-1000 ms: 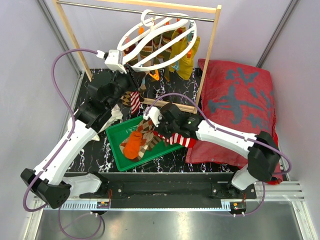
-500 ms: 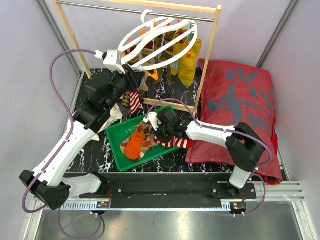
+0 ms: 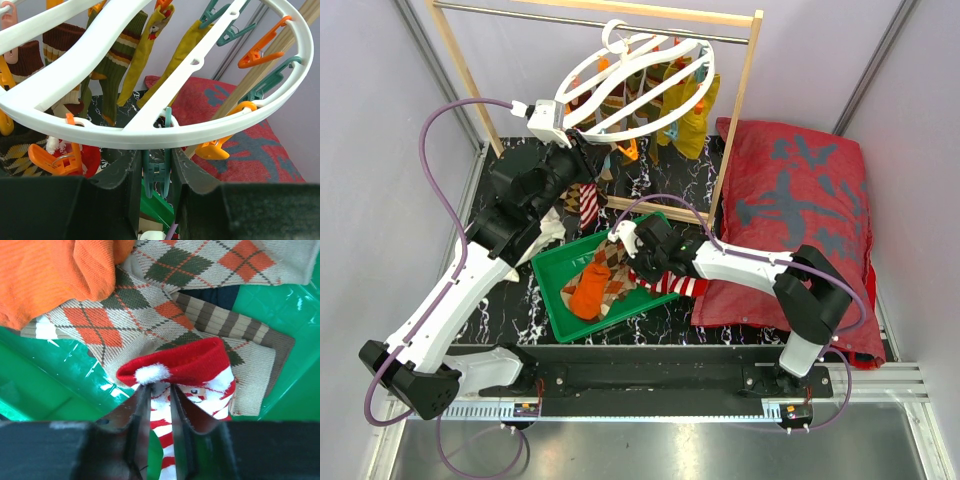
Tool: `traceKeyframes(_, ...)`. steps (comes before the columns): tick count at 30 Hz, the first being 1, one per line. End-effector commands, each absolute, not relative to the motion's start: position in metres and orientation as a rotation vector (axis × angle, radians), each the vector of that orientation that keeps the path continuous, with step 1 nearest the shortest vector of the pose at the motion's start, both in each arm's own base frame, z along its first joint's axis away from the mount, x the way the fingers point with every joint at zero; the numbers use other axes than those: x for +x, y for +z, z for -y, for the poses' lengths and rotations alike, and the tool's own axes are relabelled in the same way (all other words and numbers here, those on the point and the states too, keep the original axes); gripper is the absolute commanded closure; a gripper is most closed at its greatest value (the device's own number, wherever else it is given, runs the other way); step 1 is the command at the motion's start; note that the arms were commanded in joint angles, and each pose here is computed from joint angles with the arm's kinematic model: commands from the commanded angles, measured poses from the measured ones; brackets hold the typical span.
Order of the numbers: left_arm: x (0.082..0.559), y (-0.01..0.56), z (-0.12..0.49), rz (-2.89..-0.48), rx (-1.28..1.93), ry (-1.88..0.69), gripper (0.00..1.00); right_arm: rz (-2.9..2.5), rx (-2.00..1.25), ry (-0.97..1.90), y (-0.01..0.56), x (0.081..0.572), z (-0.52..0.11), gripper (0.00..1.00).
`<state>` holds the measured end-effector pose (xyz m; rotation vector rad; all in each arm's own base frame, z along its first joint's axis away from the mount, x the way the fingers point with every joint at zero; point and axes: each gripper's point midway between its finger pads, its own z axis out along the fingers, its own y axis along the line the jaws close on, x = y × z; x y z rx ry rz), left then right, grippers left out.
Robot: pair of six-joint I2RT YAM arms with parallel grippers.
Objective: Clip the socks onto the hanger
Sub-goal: Pick up the sock from the bin.
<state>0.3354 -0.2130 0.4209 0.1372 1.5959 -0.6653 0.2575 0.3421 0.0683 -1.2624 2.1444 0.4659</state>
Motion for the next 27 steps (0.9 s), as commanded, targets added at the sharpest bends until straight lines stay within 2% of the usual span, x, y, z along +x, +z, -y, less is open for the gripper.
traceKeyframes(1,0.328,0.427,0.217,-1.586,0.167,-0.693,1.0,-2.03,-1.193,0.473,0.113,0.277,-0.35,0.8)
traceKeyframes(3,0.328,0.428,0.216,-1.582,0.167,-0.692,1.0,-2.029,-1.193,0.478,0.115,0.276,-0.349,0.91)
traceKeyframes(4,0.328,0.428,0.217,-1.583,0.167,-0.694,1.0,-2.024,-1.192,0.481,0.118,0.274,-0.347,0.93)
traceKeyframes(15,0.329,0.428,0.214,-1.588,0.166,-0.674,1.0,-2.022,-1.156,0.488,0.13,0.271,-0.333,0.89)
traceKeyframes(16,0.329,0.427,0.214,-1.59,0.166,-0.674,1.0,-2.028,-1.15,0.484,0.128,0.272,-0.331,0.9)
traceKeyframes(19,0.328,0.428,0.215,-1.587,0.168,-0.68,1.0,-2.026,-1.137,0.491,0.132,0.273,-0.333,1.0)
traceKeyframes(27,0.324,0.434,0.215,-1.568,0.163,-0.7,1.0,-1.816,-1.011,0.553,0.214,0.278,-0.336,1.0)
